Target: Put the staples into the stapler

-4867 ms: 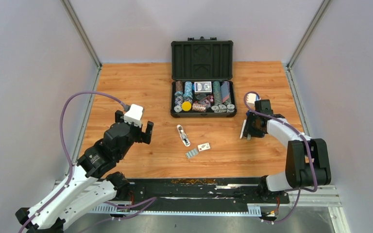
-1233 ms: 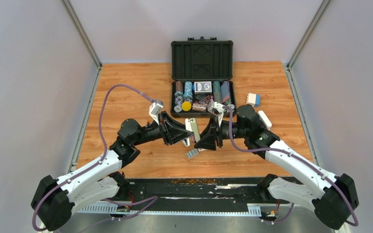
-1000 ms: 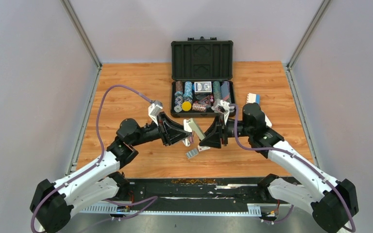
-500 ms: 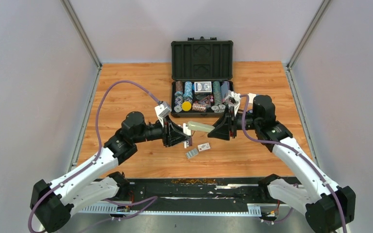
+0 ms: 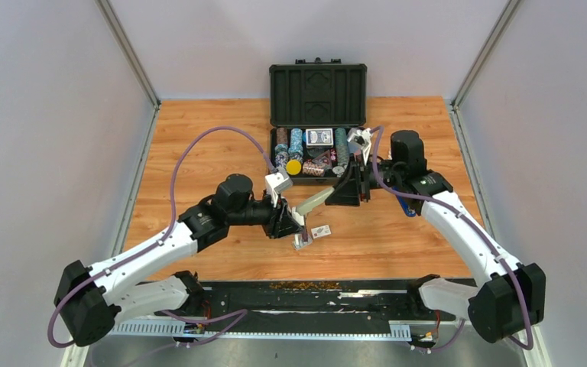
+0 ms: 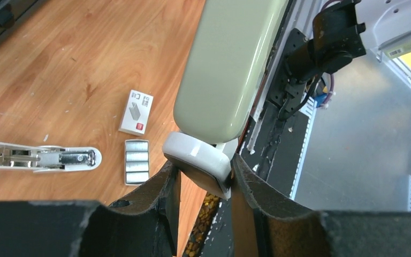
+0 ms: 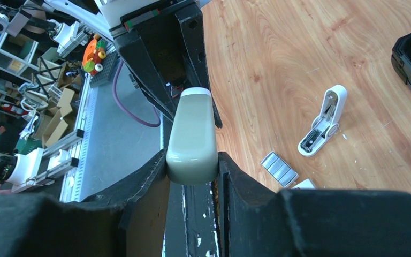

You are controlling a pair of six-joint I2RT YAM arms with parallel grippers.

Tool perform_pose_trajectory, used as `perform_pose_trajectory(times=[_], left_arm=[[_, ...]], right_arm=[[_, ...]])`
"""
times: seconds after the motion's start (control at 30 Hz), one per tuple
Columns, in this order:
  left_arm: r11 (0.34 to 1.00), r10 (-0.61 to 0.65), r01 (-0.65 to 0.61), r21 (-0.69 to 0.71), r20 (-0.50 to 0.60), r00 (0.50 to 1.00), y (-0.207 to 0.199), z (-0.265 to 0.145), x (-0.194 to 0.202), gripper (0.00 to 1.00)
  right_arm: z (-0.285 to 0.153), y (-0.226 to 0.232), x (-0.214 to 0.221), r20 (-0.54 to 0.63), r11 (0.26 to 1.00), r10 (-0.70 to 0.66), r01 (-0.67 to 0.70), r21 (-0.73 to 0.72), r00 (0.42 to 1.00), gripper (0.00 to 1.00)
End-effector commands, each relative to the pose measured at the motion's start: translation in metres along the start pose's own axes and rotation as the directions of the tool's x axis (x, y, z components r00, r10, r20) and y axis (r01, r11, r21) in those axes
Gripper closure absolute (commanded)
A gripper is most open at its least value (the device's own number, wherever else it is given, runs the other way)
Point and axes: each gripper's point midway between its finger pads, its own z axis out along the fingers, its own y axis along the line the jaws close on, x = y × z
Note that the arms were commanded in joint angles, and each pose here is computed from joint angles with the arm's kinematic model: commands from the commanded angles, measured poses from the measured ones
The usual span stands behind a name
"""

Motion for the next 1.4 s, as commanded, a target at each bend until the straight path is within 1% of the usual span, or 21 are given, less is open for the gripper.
perform_pose_trajectory(times=[0.0, 0.1, 0.3, 0.4, 0.5, 0.6, 0.67, 0.77, 0.83, 0.97, 1.03, 1.13, 1.27, 1.33, 1.37], left_arm=[[0.972, 0.147, -0.124, 0.199, -0.105, 0.984, -0.04, 0.0, 0.021, 1.0], [0.971, 0.164, -0.133, 0.2, -0.148, 0.975, -0.042, 0.004, 0.029, 1.0], [0.973, 0.177, -0.143, 0.179, -0.193, 0.965, -0.039, 0.006, 0.038, 1.0], [0.978, 0.17, -0.142, 0.156, -0.184, 0.968, -0.037, 0.006, 0.036, 1.0], [0.987, 0.129, -0.117, 0.11, -0.118, 0.985, -0.035, 0.007, 0.023, 1.0], [0.991, 0.078, -0.074, 0.115, -0.031, 0.996, -0.039, 0.008, 0.008, 1.0], [0.992, 0.022, -0.024, 0.123, 0.017, 1.0, -0.038, 0.009, 0.001, 1.0], [0.987, -0.07, 0.054, 0.149, 0.103, 0.992, -0.036, 0.008, -0.012, 1.0], [0.983, -0.113, 0.089, 0.158, 0.15, 0.982, -0.034, 0.007, -0.018, 1.0], [0.982, -0.135, 0.106, 0.156, 0.186, 0.973, -0.034, 0.005, -0.024, 1.0], [0.982, -0.137, 0.107, 0.157, 0.195, 0.971, -0.034, 0.004, -0.026, 1.0], [0.981, -0.16, 0.129, 0.148, 0.221, 0.962, -0.031, 0.003, -0.03, 1.0], [0.974, -0.206, 0.171, 0.148, 0.27, 0.941, -0.026, 0.002, -0.037, 1.0], [0.969, -0.232, 0.195, 0.152, 0.296, 0.926, -0.023, 0.001, -0.039, 1.0], [0.967, -0.243, 0.205, 0.154, 0.3, 0.922, -0.022, 0.001, -0.039, 1.0]], right_arm=[[-0.002, -0.008, -0.044, 0.089, 0.996, -0.081, 0.078, 0.046, 0.993, 1.0], [0.004, -0.007, -0.045, 0.093, 0.997, -0.074, 0.072, 0.027, 0.993, 1.0], [0.015, -0.009, -0.046, 0.086, 0.998, -0.061, 0.06, 0.013, 0.994, 1.0], [0.018, -0.013, -0.047, 0.088, 0.999, -0.051, 0.05, 0.021, 0.995, 1.0], [0.017, -0.017, -0.046, 0.098, 0.998, -0.046, 0.041, 0.049, 0.994, 1.0], [0.015, -0.019, -0.045, 0.11, 0.996, -0.042, 0.033, 0.08, 0.993, 0.96], [0.014, -0.02, -0.044, 0.118, 0.995, -0.041, 0.029, 0.1, 0.992, 0.93], [0.012, -0.023, -0.042, 0.127, 0.991, -0.028, 0.011, 0.137, 0.992, 0.87], [0.01, -0.026, -0.041, 0.134, 0.987, -0.019, -0.003, 0.158, 0.991, 0.85], [0.007, -0.028, -0.04, 0.152, 0.981, -0.009, -0.021, 0.192, 0.988, 0.84], [0.006, -0.028, -0.04, 0.16, 0.978, -0.004, -0.029, 0.204, 0.987, 0.8], [0.004, -0.027, -0.04, 0.174, 0.975, 0.009, -0.047, 0.216, 0.985, 0.62], [-0.001, -0.021, -0.041, 0.212, 0.97, 0.014, -0.065, 0.236, 0.977, 0.46], [-0.004, -0.018, -0.039, 0.233, 0.966, 0.018, -0.077, 0.245, 0.972, 0.4], [-0.006, -0.018, -0.037, 0.242, 0.964, 0.02, -0.083, 0.254, 0.97, 0.39]])
